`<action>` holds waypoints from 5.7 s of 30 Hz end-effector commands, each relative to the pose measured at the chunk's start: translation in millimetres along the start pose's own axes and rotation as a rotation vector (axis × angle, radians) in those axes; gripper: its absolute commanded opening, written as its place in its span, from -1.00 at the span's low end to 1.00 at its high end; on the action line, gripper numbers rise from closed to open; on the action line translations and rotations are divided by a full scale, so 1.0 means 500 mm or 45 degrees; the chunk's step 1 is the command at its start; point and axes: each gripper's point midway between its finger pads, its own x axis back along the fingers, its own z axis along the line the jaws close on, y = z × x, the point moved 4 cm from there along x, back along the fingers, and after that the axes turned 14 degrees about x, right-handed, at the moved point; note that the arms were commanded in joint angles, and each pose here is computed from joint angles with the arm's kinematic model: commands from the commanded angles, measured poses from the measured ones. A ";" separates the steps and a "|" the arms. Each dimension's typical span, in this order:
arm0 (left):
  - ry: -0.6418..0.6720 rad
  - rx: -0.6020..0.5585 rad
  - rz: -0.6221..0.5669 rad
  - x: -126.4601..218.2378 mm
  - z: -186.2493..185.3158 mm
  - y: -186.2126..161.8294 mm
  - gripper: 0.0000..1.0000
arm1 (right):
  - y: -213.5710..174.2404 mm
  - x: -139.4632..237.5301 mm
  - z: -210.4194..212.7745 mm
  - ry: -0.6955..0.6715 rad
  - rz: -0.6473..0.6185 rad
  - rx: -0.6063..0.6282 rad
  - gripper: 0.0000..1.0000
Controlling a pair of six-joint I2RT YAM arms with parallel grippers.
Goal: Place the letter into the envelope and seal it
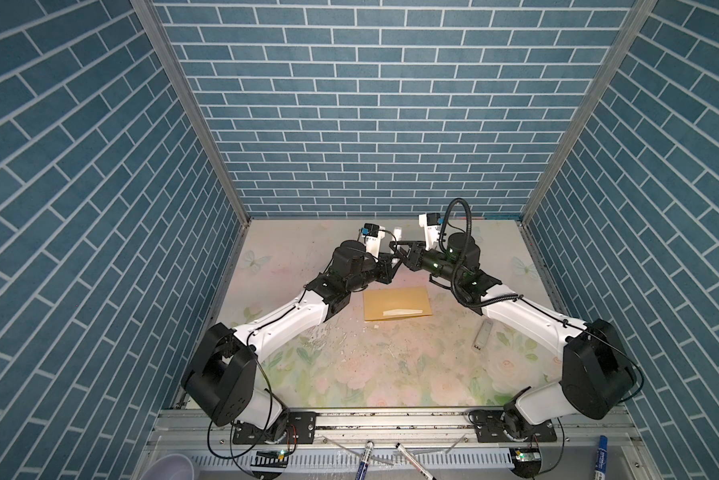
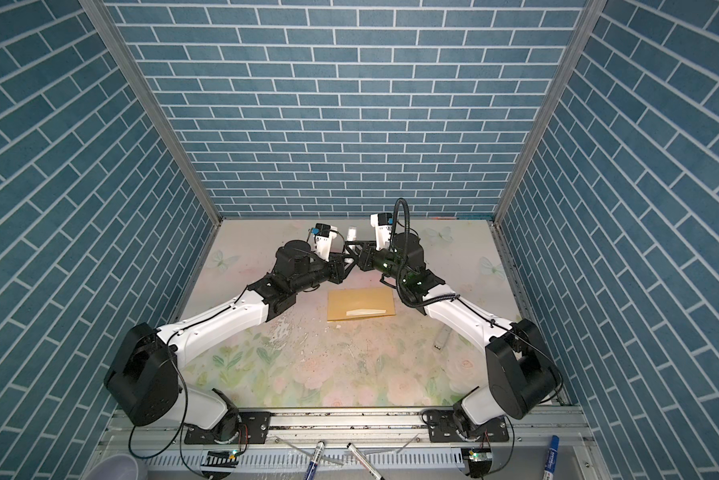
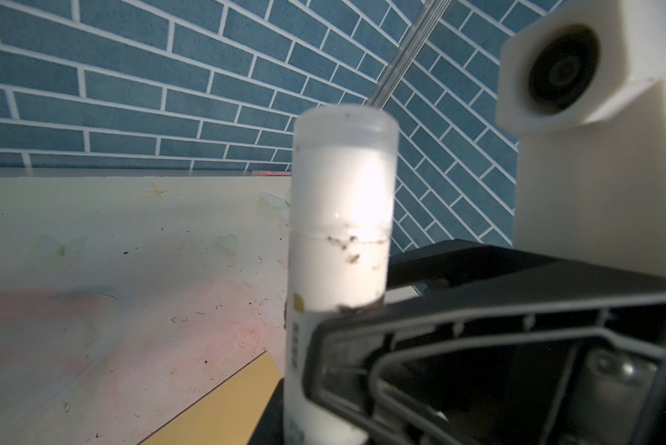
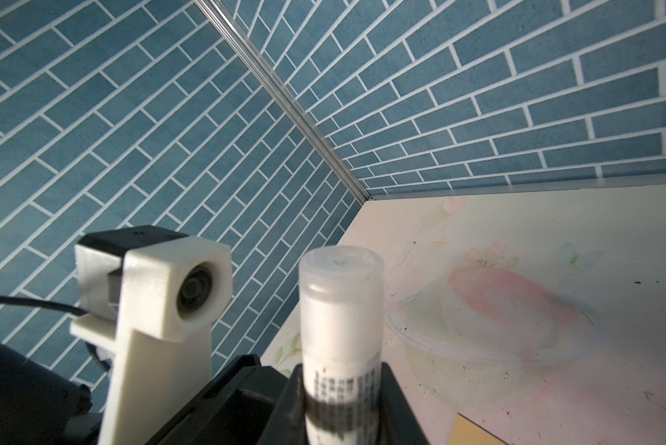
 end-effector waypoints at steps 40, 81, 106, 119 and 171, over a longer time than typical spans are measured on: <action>0.154 -0.632 0.058 0.070 0.047 -0.035 -1.00 | 0.034 0.015 0.046 0.181 0.386 -0.063 0.13; 0.083 -0.665 0.066 0.076 0.031 -0.049 -1.00 | 0.052 0.022 0.025 0.175 0.380 -0.078 -0.13; 0.049 -0.652 0.023 0.074 0.012 -0.035 0.06 | 0.033 0.020 0.022 0.174 0.400 -0.100 -0.84; 0.017 -0.639 0.013 0.060 -0.002 -0.022 0.03 | 0.009 0.011 0.039 0.183 0.425 -0.090 -0.90; 0.055 -0.588 0.062 0.069 0.036 -0.064 -1.00 | -0.114 0.106 -0.526 -1.035 0.785 0.122 -0.84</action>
